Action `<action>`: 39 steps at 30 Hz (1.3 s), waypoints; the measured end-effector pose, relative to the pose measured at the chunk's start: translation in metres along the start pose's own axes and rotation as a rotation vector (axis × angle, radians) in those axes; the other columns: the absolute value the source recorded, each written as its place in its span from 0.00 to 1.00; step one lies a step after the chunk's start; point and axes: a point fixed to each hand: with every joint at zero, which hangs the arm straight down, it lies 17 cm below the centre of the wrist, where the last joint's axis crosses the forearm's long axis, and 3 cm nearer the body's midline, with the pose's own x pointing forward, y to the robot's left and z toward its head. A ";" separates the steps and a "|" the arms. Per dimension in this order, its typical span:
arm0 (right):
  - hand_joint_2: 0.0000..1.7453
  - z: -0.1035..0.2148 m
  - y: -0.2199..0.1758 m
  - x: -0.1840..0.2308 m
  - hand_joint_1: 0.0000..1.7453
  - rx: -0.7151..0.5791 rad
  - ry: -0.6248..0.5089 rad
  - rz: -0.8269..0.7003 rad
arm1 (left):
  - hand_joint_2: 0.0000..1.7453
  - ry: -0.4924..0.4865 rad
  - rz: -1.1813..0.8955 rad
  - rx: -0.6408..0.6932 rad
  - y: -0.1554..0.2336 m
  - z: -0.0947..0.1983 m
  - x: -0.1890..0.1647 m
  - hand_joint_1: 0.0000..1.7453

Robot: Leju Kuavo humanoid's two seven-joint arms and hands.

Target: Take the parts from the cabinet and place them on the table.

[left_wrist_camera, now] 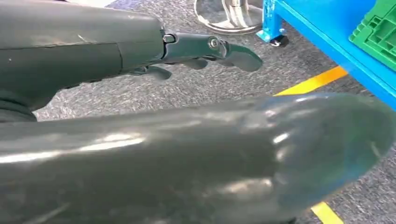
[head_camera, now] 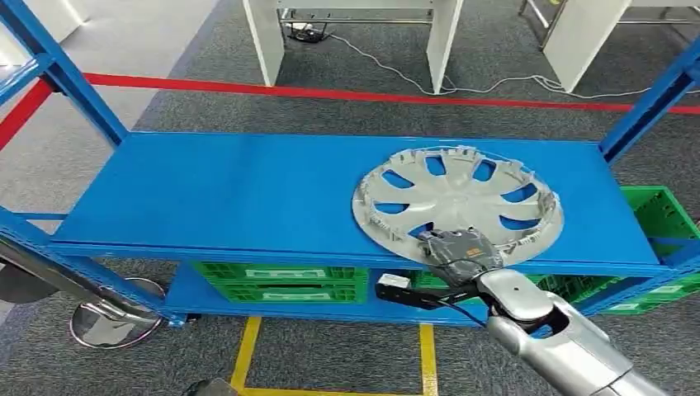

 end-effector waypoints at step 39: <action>1.00 0.099 -0.201 0.123 1.00 -0.885 -0.428 0.152 | 0.00 -0.126 0.356 0.023 -0.009 -0.002 0.016 0.00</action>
